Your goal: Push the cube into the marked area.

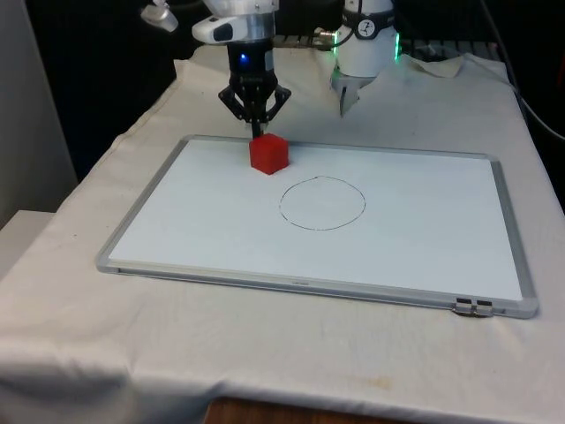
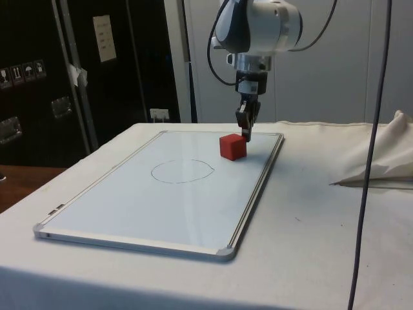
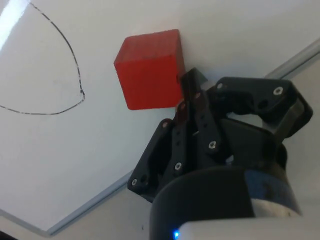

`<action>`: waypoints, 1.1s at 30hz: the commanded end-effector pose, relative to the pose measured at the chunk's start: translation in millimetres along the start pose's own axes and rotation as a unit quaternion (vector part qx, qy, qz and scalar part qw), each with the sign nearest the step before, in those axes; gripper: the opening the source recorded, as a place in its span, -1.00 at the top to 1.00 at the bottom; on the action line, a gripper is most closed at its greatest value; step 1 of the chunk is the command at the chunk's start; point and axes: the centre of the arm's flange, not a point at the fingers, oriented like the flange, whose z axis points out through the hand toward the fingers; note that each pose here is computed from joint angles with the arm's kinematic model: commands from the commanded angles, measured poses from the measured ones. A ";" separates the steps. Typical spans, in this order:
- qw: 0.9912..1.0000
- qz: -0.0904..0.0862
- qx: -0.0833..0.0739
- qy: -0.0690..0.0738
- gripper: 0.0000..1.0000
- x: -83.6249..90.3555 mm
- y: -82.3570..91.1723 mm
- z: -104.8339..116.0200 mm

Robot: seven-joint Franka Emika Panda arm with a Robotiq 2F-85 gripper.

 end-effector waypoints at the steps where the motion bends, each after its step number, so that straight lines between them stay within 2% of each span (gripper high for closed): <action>1: 1.000 0.002 0.007 0.007 1.00 -0.5 -4.5 -3.3; 11: 0.999 0.015 0.035 0.012 1.00 -2.0 -19.1 -5.8; 12: 1.000 0.012 0.027 0.006 1.00 -2.9 -13.4 -4.1; 13: 0.999 0.016 0.037 0.012 1.00 -1.6 -20.5 -5.5; 17: 0.999 0.018 0.043 0.009 1.00 2.8 -28.5 0.3; 20: 0.999 0.017 0.045 0.007 1.00 10.6 -39.5 9.4; 21: 0.999 0.014 0.042 0.002 1.00 6.8 -35.5 7.9; 22: 0.999 0.016 0.045 0.007 1.00 12.7 -42.0 11.6; 25: 0.999 0.012 0.042 0.006 1.00 21.4 -49.3 21.4; 29: 0.999 0.002 0.035 0.007 1.00 27.2 -50.7 29.6; 30: 0.999 0.003 0.034 -0.004 1.00 24.6 -49.1 33.2; 31: 0.999 -0.001 0.034 0.007 1.00 27.9 -51.0 31.5; 33: 0.999 -0.007 0.031 0.008 1.00 29.6 -50.3 33.7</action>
